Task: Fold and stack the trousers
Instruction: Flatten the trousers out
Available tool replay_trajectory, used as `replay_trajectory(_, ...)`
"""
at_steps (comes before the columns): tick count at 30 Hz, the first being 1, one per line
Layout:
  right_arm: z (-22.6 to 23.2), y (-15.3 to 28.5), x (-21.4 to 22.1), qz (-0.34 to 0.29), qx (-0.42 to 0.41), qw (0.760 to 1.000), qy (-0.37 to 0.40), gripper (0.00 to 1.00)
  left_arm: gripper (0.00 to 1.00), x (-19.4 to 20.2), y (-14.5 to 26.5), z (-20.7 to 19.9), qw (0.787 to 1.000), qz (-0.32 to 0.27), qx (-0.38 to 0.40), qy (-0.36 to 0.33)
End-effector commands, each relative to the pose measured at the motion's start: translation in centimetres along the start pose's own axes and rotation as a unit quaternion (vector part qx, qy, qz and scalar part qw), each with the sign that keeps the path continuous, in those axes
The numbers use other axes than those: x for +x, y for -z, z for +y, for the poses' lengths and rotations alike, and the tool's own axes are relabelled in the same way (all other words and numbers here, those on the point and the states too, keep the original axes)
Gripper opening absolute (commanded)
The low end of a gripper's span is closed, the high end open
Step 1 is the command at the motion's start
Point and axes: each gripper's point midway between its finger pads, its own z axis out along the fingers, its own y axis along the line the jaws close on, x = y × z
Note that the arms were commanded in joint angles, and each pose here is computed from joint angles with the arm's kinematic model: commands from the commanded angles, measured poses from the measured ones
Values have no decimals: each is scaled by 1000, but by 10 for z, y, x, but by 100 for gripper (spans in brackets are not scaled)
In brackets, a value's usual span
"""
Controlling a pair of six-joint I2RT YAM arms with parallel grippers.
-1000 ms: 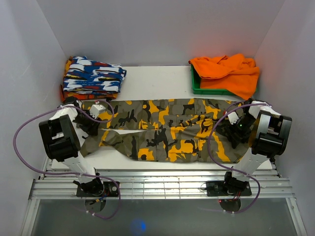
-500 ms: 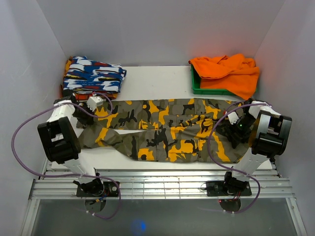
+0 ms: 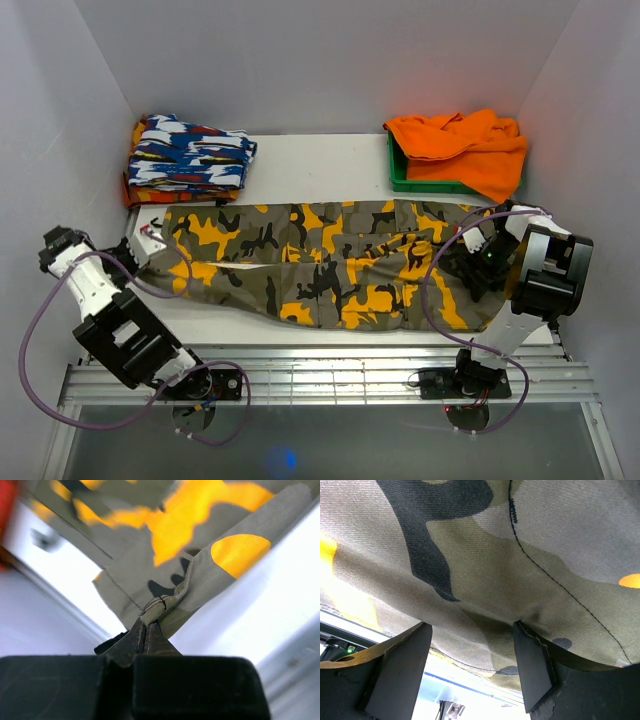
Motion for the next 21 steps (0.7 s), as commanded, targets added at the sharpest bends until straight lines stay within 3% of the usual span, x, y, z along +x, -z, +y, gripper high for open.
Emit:
replay_trajectory(1,0,-1,0,-6,-1,1000,7,72,0,30,5,-56,993,19,77,-84)
replay_trajectory(4,-1,-1,0,-5,-2,1000,6,72,0,60,-5,-80,990,62,95,-80)
replay_trajectory(5,0,0,-1,-5,-4,1000,5,72,5,66,-7,-82,990,74,89,-75)
replay_trajectory(6,1,0,0,-3,-7,1000,5,73,22,71,-9,-84,990,81,88,-76)
replay_trajectory(7,2,1,0,-3,-9,1000,5,74,32,75,-11,-85,990,85,83,-73)
replay_trajectory(10,3,6,-1,-9,-8,1000,9,77,59,67,-3,-75,993,70,68,-60)
replay_trajectory(11,3,8,-3,-13,-8,1000,11,78,60,59,-1,-70,995,55,58,-55)
replay_trajectory(12,3,9,-4,-16,-9,1000,12,79,73,54,1,-67,996,46,54,-50)
replay_trajectory(17,11,22,-12,-44,-20,999,14,79,75,20,13,-35,1000,-22,10,-19)
replay_trajectory(21,14,35,-19,-68,-15,997,17,77,75,15,2,-39,999,-28,28,24)
